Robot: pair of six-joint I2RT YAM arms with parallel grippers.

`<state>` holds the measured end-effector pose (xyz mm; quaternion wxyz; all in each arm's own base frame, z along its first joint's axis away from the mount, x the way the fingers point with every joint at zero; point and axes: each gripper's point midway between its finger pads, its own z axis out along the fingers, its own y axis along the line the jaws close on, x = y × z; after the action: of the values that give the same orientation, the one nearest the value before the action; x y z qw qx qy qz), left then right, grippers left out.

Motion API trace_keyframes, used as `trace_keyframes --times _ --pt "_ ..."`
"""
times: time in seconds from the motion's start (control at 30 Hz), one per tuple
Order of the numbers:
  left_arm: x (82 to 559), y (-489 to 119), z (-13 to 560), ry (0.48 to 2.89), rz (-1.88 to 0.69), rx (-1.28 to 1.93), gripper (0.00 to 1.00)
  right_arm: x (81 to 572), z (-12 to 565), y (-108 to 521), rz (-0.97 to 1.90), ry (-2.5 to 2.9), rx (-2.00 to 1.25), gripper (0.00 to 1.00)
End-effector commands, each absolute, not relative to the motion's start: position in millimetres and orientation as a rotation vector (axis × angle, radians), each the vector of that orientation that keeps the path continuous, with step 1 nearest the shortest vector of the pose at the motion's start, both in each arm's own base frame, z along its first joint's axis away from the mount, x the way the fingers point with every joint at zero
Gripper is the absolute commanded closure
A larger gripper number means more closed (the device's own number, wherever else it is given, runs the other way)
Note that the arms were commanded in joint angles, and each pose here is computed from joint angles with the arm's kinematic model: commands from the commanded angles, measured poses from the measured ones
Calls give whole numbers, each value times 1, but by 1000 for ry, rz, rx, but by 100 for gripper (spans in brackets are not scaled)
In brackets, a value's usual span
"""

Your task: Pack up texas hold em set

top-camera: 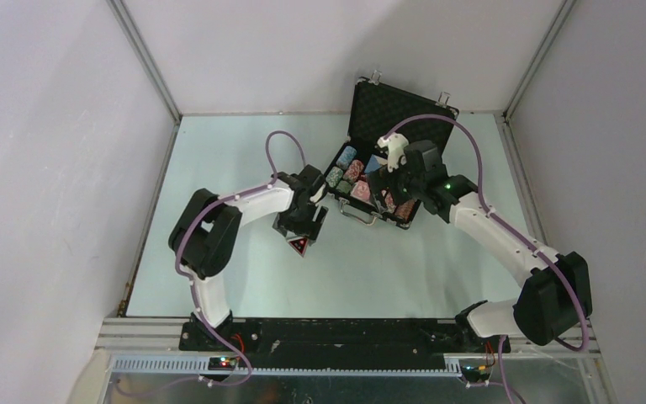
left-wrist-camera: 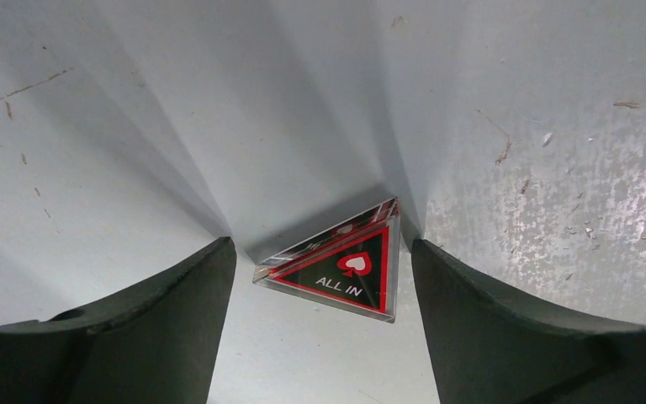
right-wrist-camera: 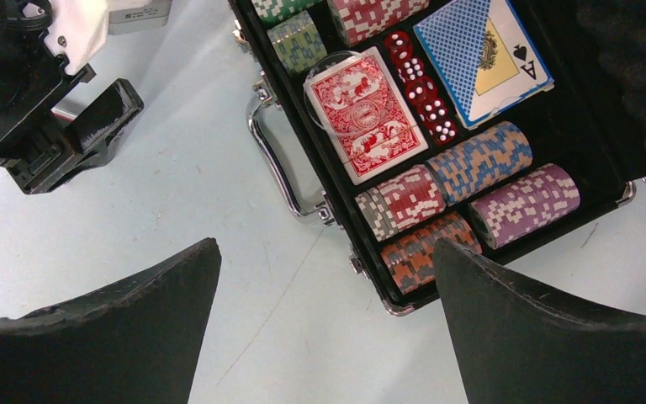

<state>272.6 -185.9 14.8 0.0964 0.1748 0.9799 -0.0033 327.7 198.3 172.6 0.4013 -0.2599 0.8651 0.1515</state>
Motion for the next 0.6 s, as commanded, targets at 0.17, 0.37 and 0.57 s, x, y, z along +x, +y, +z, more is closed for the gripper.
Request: trace_keyframes --times 0.17,0.37,0.57 --pt "272 -176 19 2958 31 453 18 339 190 194 391 2120 -633 1" --pt "268 -178 20 2996 1 459 19 338 190 195 404 2116 -651 0" --pt "270 -181 20 3010 -3 473 22 340 194 194 411 2096 -654 0"
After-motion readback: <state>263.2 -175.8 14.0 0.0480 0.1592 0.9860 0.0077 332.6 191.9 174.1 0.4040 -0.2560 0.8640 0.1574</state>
